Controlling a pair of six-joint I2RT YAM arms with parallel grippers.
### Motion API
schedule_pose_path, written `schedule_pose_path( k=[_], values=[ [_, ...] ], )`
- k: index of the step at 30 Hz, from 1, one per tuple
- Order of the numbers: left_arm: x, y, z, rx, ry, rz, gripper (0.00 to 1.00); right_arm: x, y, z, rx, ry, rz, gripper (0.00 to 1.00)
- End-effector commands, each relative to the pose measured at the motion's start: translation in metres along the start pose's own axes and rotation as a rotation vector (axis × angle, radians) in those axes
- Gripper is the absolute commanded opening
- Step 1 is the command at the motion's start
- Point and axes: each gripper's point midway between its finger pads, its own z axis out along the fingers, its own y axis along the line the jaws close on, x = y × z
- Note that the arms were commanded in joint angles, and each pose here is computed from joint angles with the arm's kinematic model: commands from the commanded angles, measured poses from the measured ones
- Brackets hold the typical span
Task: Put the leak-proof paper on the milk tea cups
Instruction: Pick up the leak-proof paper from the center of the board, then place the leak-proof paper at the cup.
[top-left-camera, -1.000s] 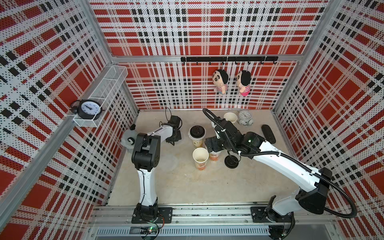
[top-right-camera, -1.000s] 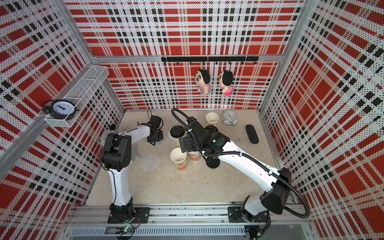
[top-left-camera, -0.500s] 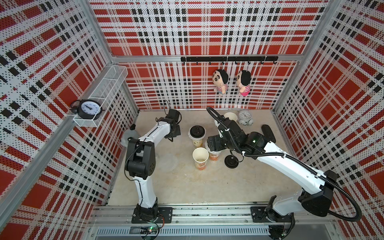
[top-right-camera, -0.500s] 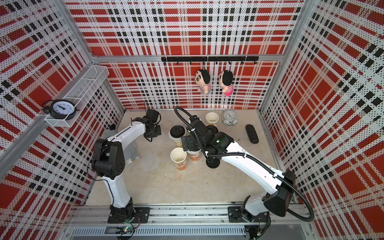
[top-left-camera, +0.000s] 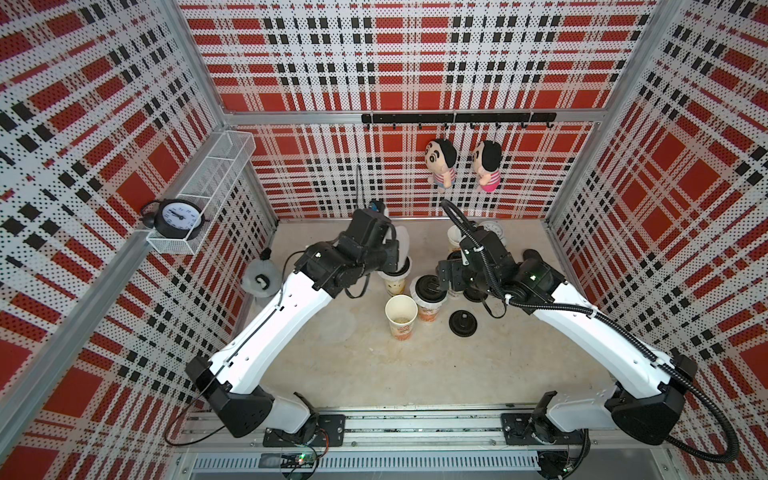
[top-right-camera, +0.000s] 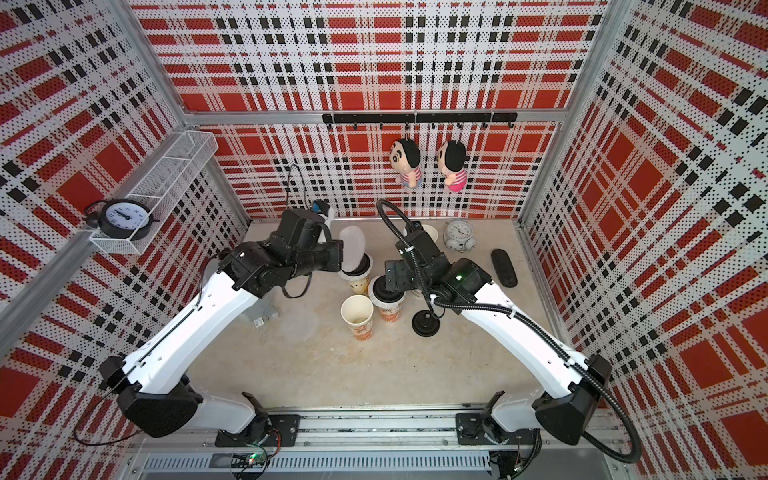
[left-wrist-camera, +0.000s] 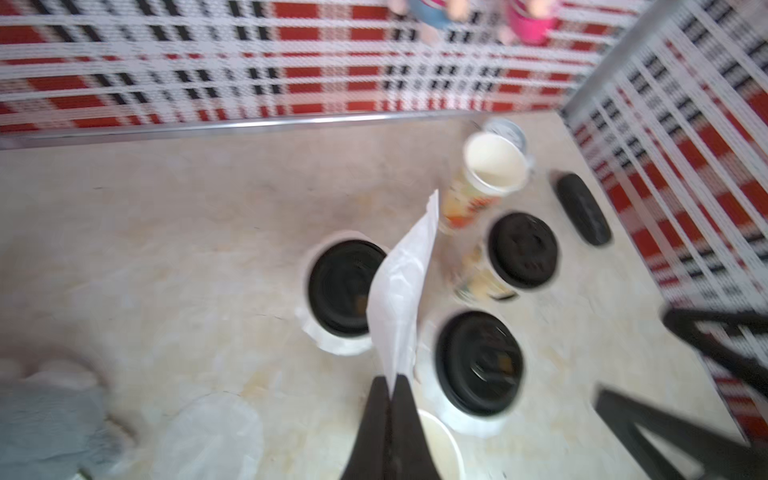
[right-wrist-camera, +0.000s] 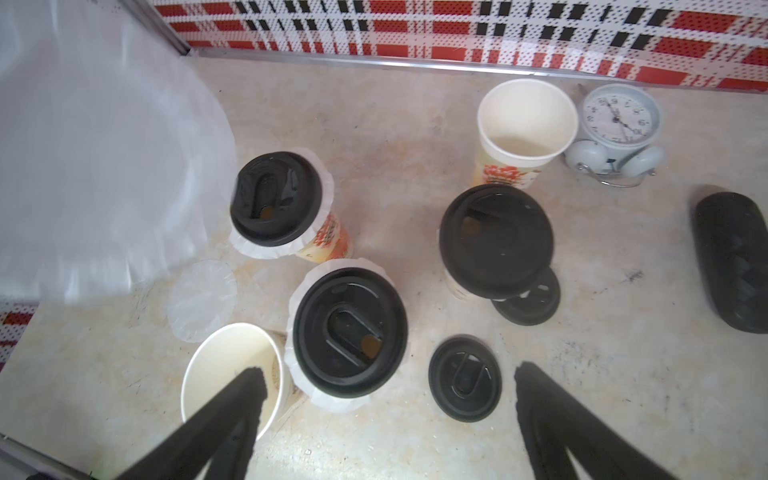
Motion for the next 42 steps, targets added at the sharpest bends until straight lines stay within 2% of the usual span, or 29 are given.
schedule_pose_path(
  k=[1, 3, 6, 11, 15, 20, 25, 42],
  values=[
    [0.034, -0.032, -0.005, 0.067, 0.082, 0.008, 0.00, -0.007, -0.024, -0.022, 0.035, -0.043, 0.050, 0.96],
    [0.047, -0.044, -0.003, 0.090, 0.102, 0.014, 0.00, -0.006, -0.032, -0.027, 0.041, -0.051, 0.063, 0.96],
    [0.065, -0.043, 0.005, 0.082, 0.138, 0.007, 0.00, -0.002, -0.040, -0.032, 0.045, -0.051, 0.104, 0.96],
    [0.095, -0.031, 0.019, 0.072, 0.194, -0.011, 0.00, 0.007, -0.042, -0.030, 0.047, -0.027, 0.099, 0.96],
    [0.113, -0.003, 0.029, 0.031, 0.234, -0.048, 0.00, 0.008, -0.042, -0.027, 0.046, -0.018, 0.094, 0.96],
    [0.118, 0.027, 0.030, 0.000, 0.236, -0.093, 0.00, 0.008, -0.041, -0.024, 0.045, -0.012, 0.092, 0.96],
    [0.119, 0.042, 0.034, -0.016, 0.240, -0.104, 0.00, 0.008, -0.039, -0.021, 0.040, -0.005, 0.091, 0.96],
    [0.136, 0.038, 0.042, 0.032, 0.281, -0.110, 0.04, 0.010, -0.037, -0.015, 0.037, 0.008, 0.092, 0.96]
  ],
)
